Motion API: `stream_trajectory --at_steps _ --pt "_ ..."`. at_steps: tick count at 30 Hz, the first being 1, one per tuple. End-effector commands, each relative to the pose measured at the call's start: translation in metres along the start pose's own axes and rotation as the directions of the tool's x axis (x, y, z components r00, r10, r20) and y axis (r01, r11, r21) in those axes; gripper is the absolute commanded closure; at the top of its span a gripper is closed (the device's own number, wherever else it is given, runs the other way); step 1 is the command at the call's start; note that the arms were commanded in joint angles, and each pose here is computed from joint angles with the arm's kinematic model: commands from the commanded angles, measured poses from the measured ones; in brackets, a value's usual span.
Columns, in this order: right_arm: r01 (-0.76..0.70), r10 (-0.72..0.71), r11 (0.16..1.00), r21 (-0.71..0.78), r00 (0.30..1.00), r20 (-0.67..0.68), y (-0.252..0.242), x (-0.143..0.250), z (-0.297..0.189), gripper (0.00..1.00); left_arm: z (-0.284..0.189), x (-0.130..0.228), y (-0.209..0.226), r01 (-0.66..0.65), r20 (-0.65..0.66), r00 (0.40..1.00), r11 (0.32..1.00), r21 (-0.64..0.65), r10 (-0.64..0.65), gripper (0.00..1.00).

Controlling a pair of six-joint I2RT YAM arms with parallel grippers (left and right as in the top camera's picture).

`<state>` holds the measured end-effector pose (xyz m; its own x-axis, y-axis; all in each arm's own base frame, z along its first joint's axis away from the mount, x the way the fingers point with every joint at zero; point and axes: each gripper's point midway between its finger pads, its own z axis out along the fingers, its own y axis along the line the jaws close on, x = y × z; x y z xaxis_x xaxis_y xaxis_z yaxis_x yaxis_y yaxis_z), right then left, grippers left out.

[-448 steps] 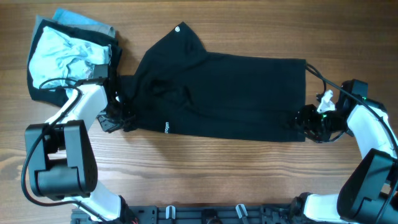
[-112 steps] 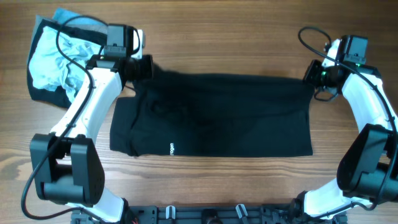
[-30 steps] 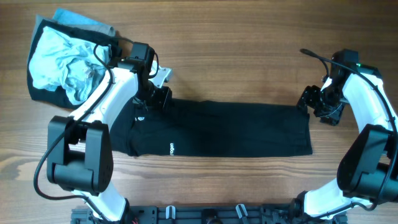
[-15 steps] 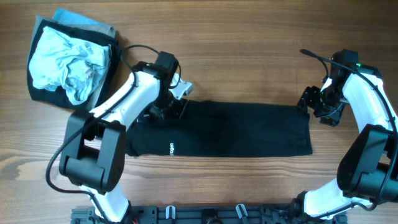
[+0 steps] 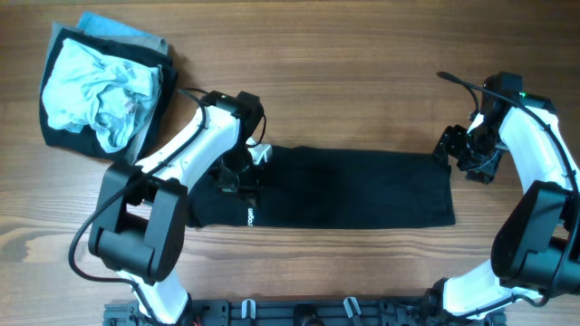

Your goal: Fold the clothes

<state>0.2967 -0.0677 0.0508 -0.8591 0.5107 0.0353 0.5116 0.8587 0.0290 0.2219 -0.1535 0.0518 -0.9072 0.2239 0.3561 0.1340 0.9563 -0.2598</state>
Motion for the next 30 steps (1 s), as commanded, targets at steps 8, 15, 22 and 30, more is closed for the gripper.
stream_trajectory --at_steps 8,15,22,30 --pt "0.001 0.000 1.000 -0.024 1.000 0.026 0.003 -0.003 -0.008 0.23 -0.068 -0.044 0.105 0.434 0.377 0.849 0.896 -0.094 -0.371 0.58" --pt "0.000 0.001 1.000 -0.026 1.000 0.031 0.003 -0.004 -0.008 0.23 -0.051 -0.044 0.121 0.476 0.366 0.826 0.879 -0.043 -0.429 0.61" --pt "0.001 0.000 1.000 -0.026 0.999 0.032 0.003 -0.005 -0.008 0.22 -0.033 -0.038 0.122 0.476 0.336 0.834 0.878 -0.040 -0.437 0.96" --pt "0.001 0.000 1.000 -0.026 0.999 0.033 0.003 -0.005 -0.008 0.22 -0.034 0.003 0.118 0.470 0.224 0.869 0.876 -0.102 -0.440 0.96"
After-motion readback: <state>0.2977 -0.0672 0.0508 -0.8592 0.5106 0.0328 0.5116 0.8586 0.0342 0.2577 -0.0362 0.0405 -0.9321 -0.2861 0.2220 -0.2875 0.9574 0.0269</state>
